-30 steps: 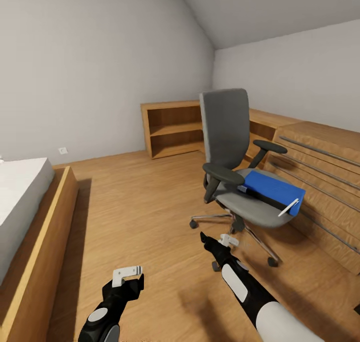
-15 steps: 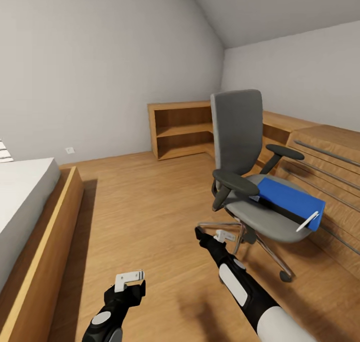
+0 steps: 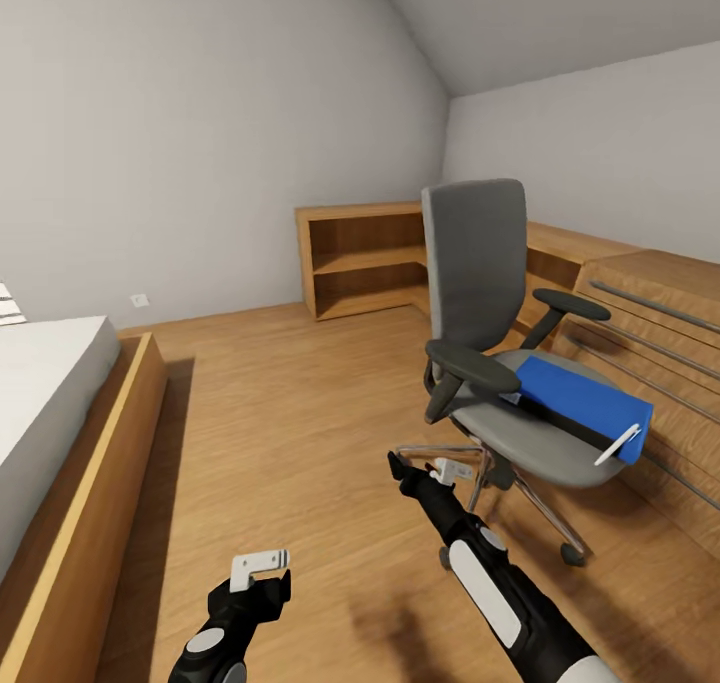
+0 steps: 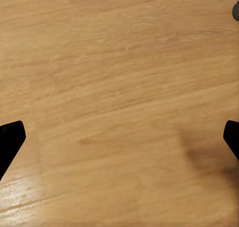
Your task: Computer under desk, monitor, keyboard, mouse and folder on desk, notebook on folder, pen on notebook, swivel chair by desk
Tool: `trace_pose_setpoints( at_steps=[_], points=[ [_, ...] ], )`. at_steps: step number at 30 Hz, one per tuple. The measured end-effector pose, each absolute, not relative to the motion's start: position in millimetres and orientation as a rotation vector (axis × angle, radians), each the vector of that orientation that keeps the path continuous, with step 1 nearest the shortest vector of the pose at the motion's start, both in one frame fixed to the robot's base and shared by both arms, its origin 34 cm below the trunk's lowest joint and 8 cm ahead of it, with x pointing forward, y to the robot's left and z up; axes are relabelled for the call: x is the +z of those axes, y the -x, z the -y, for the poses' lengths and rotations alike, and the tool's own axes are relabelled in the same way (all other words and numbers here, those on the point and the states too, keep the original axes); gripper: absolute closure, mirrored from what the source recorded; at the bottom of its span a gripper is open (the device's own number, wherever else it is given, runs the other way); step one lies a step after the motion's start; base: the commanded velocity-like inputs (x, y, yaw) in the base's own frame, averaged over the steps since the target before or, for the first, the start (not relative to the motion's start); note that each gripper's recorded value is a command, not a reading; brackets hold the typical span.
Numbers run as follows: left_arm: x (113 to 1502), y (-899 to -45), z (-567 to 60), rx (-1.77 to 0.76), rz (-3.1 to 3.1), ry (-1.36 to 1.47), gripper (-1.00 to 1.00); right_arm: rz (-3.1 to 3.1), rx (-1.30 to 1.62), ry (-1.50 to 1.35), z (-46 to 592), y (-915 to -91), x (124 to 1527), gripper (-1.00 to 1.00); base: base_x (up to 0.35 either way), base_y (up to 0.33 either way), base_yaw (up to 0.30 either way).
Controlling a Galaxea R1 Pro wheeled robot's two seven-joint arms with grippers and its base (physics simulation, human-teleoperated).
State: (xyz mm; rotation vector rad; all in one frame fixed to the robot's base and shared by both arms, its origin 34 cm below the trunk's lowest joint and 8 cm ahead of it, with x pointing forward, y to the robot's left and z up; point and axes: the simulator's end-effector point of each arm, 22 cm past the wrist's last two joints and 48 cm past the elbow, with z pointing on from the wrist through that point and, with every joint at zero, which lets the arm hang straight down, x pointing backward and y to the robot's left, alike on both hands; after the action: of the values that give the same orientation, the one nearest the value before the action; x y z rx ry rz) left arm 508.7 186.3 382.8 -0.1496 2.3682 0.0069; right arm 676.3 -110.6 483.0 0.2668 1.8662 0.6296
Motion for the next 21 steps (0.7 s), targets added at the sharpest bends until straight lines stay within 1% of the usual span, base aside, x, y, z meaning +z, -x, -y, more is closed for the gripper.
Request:
trace_pose_setpoints(
  at_steps=[5, 11, 16, 21],
  points=[
    [384, -508, -182, -0.001, -2.366, 0.138, -1.00, -1.861, 0.637, -0.263, 110, -673, 485, -1.00, 0.242, 0.000, 0.000],
    [384, -508, -178, -0.006, -2.367, 0.128, -1.00, -1.853, 0.650, -0.265, 107, -666, 487, -1.00, 0.100, 0.000, 0.000],
    [384, -505, -162, -0.028, -2.368, 0.082, -1.00, -1.848, 0.655, -0.265, 106, -663, 489, -1.00, 0.228, 0.000, 0.000],
    [384, -503, -154, -0.037, -2.370, 0.058, -1.00, -1.847, 0.654, -0.266, 106, -663, 489, -1.00, 0.100, 0.000, 0.000]
  ],
)
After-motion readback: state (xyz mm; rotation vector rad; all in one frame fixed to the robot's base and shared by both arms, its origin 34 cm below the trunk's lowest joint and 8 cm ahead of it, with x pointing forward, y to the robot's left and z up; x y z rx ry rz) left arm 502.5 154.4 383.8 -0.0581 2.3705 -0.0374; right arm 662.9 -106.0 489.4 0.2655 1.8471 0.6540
